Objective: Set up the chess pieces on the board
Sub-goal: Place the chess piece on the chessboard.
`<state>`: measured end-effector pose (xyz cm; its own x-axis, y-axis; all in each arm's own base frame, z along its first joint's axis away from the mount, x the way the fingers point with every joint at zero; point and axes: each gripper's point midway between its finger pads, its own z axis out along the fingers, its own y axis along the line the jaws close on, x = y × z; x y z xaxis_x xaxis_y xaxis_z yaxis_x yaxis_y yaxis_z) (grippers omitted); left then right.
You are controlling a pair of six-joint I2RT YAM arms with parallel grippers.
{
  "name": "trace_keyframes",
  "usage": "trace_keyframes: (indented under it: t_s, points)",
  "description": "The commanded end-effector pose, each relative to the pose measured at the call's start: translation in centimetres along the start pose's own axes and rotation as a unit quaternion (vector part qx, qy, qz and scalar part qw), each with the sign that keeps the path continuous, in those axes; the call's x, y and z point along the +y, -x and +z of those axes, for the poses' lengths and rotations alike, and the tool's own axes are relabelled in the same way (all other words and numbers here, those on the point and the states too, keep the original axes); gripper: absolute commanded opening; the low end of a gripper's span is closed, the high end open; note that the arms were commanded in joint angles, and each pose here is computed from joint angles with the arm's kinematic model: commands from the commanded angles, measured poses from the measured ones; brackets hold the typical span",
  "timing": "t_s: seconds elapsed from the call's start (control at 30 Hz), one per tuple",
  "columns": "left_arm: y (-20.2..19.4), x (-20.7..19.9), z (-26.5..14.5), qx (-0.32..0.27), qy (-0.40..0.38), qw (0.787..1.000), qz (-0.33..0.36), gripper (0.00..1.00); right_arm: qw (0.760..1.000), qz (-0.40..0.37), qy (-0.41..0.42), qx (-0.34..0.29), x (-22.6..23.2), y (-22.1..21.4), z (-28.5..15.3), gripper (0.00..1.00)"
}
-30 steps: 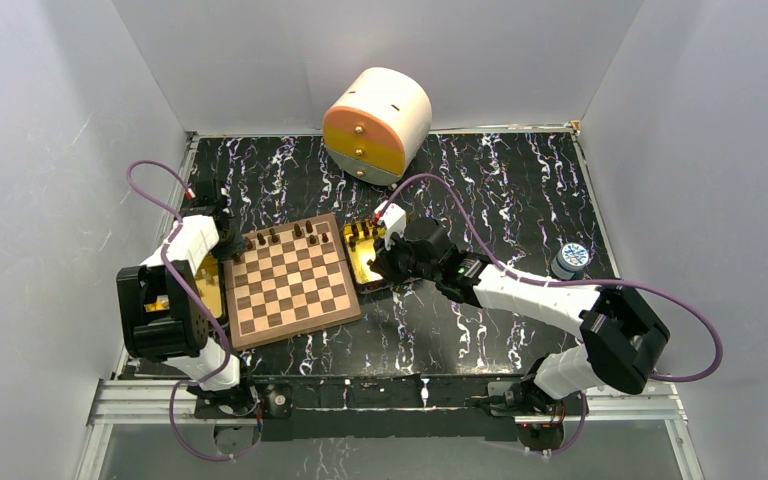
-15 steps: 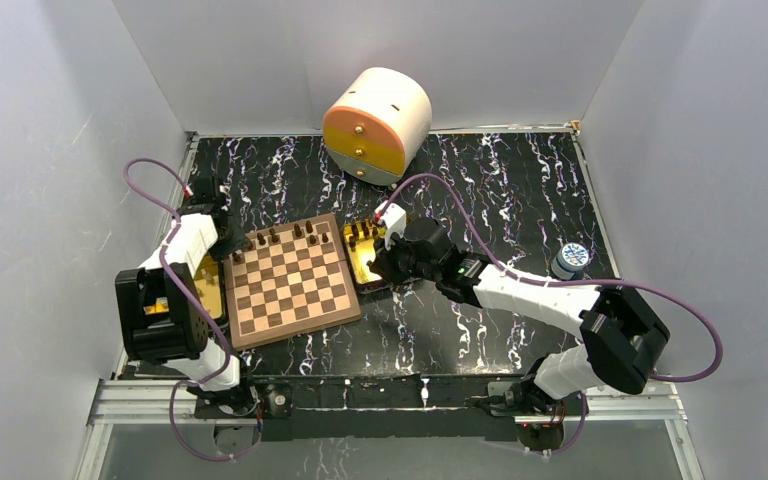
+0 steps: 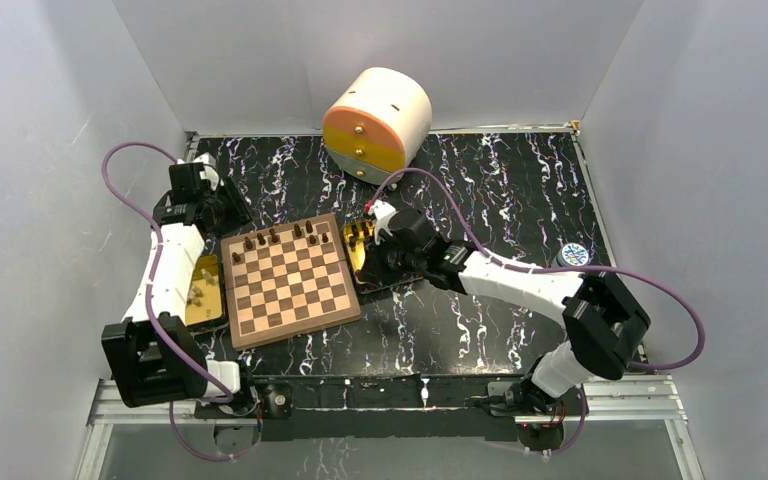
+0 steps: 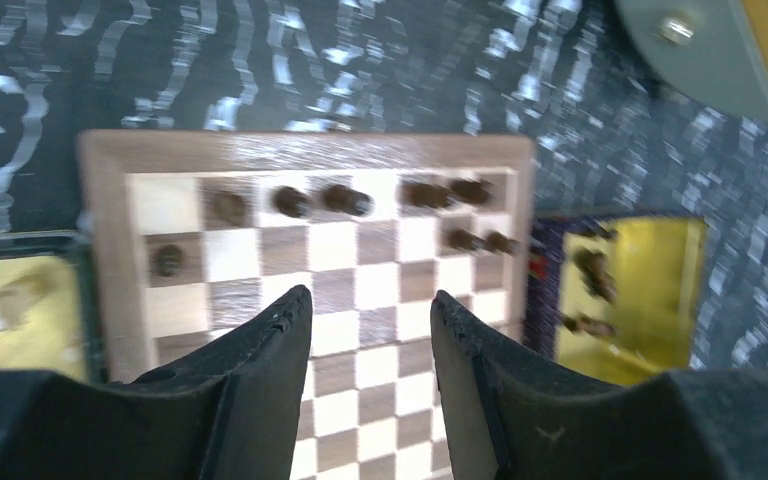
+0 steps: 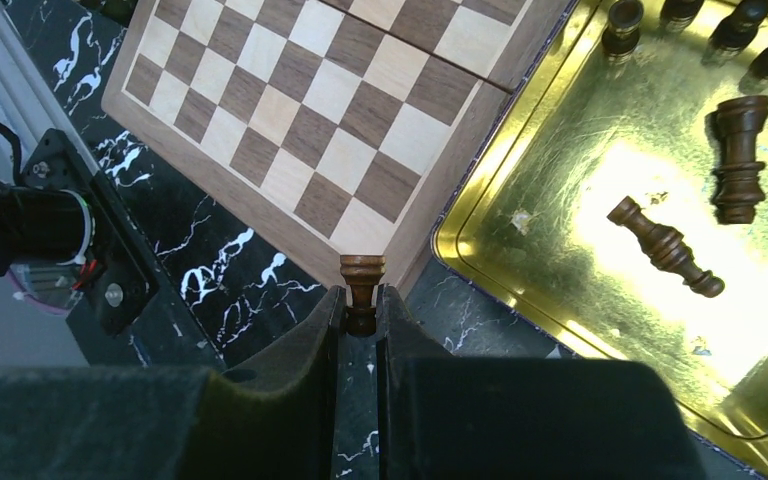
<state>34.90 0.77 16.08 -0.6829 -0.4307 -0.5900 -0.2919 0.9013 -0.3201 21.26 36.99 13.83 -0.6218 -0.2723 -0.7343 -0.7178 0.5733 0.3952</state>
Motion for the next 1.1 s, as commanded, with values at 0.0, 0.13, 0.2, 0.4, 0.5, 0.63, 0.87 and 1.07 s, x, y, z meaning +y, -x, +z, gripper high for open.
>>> trace_keyframes:
  t_s: [0.0, 0.13, 0.2, 0.4, 0.5, 0.63, 0.87, 1.07]
  points:
    - [-2.7, -5.0, -2.5, 0.048, -0.154, 0.987, -0.005, 0.45, 1.000, 0.020, 0.020, -0.002, 1.5, 1.7, -0.4, 0.07]
    - [-4.8, -5.0, -3.3, 0.060, -0.163, 0.984, -0.025, 0.43, 0.998, 0.054, 0.007, 0.032, 1.7, 1.3, 0.4, 0.09]
    - [-6.1, -6.1, -3.7, 0.068, -0.198, 0.977, -0.031, 0.43, 0.996, 0.067, -0.003, 0.058, 1.9, 0.5, 0.9, 0.09]
    - [-10.8, -8.3, -4.4, 0.137, -0.262, 0.955, -0.019, 0.42, 0.992, 0.068, -0.023, 0.103, 3.1, -0.7, 1.9, 0.10]
    - [-11.1, -6.5, -3.8, 0.120, -0.214, 0.969, -0.007, 0.42, 0.986, 0.064, -0.054, 0.145, 3.3, -2.3, 2.4, 0.11]
    - [-11.5, -6.0, -3.3, 0.108, -0.208, 0.972, -0.002, 0.43, 0.972, 0.056, -0.085, 0.213, 4.1, -4.9, 2.7, 0.12]
    - [-8.9, -1.9, -3.3, -0.007, -0.088, 0.996, -0.023, 0.53, 0.948, 0.046, -0.152, 0.275, 2.9, -6.7, 3.0, 0.12]
    - [-7.3, -1.2, -4.7, -0.054, -0.066, 0.996, -0.009, 0.53, 0.939, 0.032, -0.168, 0.299, 2.7, -6.3, 3.8, 0.15]
